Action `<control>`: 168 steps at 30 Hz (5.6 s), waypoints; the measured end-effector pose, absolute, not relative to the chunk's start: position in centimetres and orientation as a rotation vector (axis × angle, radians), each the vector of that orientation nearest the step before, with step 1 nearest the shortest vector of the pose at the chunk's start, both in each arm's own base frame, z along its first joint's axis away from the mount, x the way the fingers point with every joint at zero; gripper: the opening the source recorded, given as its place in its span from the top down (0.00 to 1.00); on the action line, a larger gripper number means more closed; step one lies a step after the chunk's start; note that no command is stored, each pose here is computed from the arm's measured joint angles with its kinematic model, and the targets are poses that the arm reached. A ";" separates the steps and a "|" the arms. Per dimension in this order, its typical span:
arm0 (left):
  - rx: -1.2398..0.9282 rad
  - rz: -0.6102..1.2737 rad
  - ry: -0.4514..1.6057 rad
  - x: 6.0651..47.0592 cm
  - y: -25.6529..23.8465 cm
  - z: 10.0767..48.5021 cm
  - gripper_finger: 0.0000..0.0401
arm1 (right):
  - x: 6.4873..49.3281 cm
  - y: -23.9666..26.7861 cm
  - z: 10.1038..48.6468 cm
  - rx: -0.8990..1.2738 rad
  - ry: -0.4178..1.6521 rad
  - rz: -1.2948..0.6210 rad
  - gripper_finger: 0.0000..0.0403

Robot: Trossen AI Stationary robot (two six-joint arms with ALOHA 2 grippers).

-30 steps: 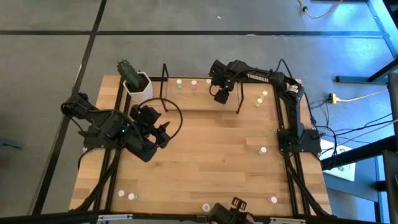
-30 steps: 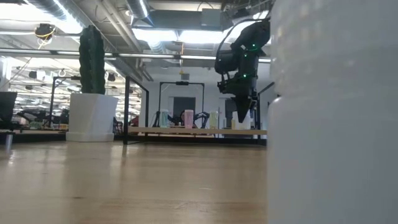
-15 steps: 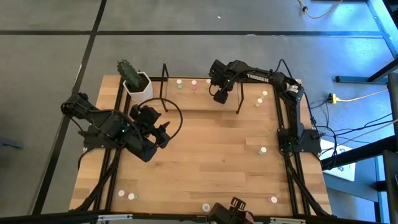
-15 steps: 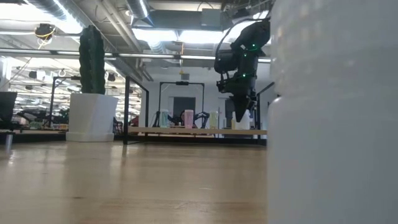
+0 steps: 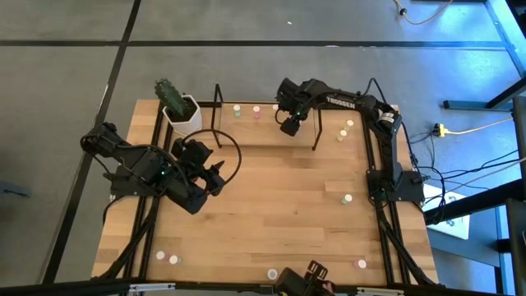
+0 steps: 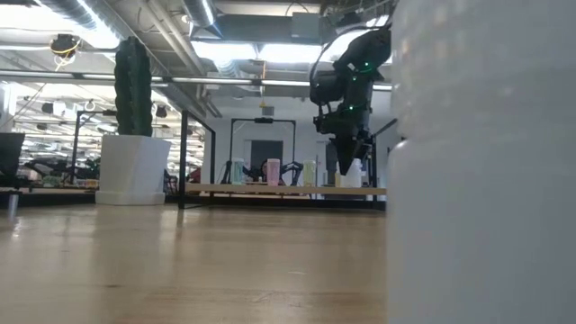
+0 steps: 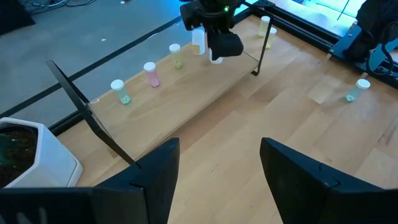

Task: Pick and place medicine bottles onto shelf by color
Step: Put the top white pill bottle on the shelf aligned with the other white pill bottle, then put the bottom blue pill bottle on the shelf aligned with the other blue pill bottle

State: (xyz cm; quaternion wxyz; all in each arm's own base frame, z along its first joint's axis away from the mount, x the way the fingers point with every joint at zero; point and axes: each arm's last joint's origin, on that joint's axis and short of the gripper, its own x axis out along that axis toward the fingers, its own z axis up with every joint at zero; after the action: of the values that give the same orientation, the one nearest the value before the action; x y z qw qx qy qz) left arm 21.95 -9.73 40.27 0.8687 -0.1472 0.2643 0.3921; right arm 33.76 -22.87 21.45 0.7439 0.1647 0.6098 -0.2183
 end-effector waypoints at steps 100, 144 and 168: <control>-0.416 0.285 1.056 17.5 -19.7 38.1 0.46 | 22.7 7.7 41.5 -0.071 1.053 0.136 0.45; -0.163 0.283 1.261 14.7 -31.6 28.0 0.46 | 23.2 7.8 41.9 -0.102 0.981 0.161 0.45; -0.358 0.485 1.028 18.3 -23.3 34.2 0.46 | 23.3 7.9 41.9 -0.095 0.973 0.158 0.45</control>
State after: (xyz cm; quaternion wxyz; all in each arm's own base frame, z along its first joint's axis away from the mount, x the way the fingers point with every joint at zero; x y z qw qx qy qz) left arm 18.34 -23.31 34.17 0.8276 -0.1684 0.4843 0.2285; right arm 23.29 7.85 41.90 0.8799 -0.0457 0.4668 0.0758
